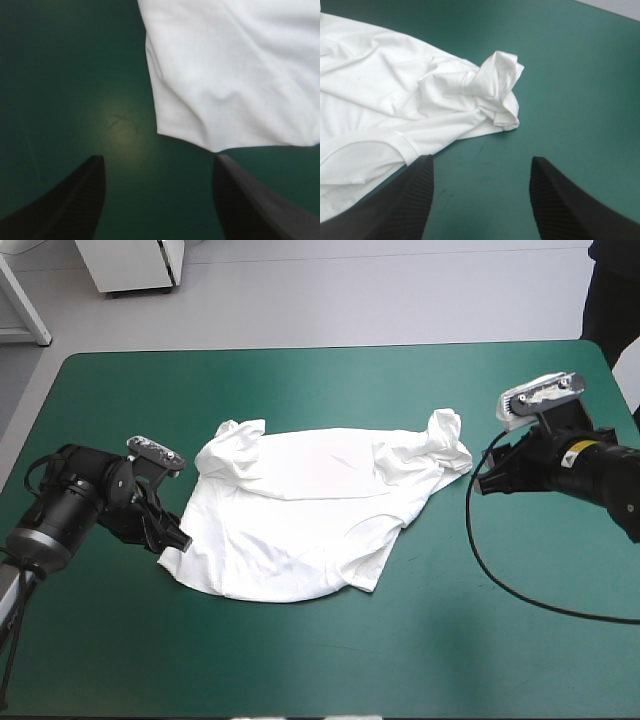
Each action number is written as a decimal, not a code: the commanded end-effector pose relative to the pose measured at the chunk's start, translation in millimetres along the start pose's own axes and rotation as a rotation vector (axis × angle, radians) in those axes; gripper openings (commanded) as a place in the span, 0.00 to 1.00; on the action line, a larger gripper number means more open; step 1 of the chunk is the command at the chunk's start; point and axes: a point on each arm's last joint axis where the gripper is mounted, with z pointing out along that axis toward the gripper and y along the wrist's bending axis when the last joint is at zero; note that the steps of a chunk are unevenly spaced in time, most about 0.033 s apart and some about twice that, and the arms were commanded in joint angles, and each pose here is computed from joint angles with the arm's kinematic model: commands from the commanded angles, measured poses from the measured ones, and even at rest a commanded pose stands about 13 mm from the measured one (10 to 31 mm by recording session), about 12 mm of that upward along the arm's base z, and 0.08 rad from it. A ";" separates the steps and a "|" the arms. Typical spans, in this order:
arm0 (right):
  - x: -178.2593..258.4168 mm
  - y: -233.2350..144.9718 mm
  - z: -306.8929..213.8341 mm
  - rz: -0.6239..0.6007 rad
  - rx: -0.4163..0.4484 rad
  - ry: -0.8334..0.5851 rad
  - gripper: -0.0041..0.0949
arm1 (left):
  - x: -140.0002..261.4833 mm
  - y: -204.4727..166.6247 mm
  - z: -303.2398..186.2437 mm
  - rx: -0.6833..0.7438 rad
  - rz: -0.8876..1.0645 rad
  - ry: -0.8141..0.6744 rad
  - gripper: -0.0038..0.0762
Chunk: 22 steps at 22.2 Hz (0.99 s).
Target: Fold the cloth
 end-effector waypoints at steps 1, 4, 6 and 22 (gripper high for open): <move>4.0 1.3 -12.2 0.003 0.024 -0.084 0.60 | 3.2 0.5 2.7 -0.032 -0.008 -0.048 0.61; 10.6 2.0 -7.6 -0.001 0.024 -0.061 0.60 | 4.7 -0.6 21.3 -0.028 0.000 0.003 0.61; 11.3 1.9 -5.2 0.003 0.023 -0.053 0.60 | 2.8 1.5 29.3 -0.009 -0.022 0.014 0.61; 12.0 -3.7 11.9 -0.015 0.062 -0.002 0.56 | -17.9 2.9 109.8 0.215 -0.093 0.146 0.60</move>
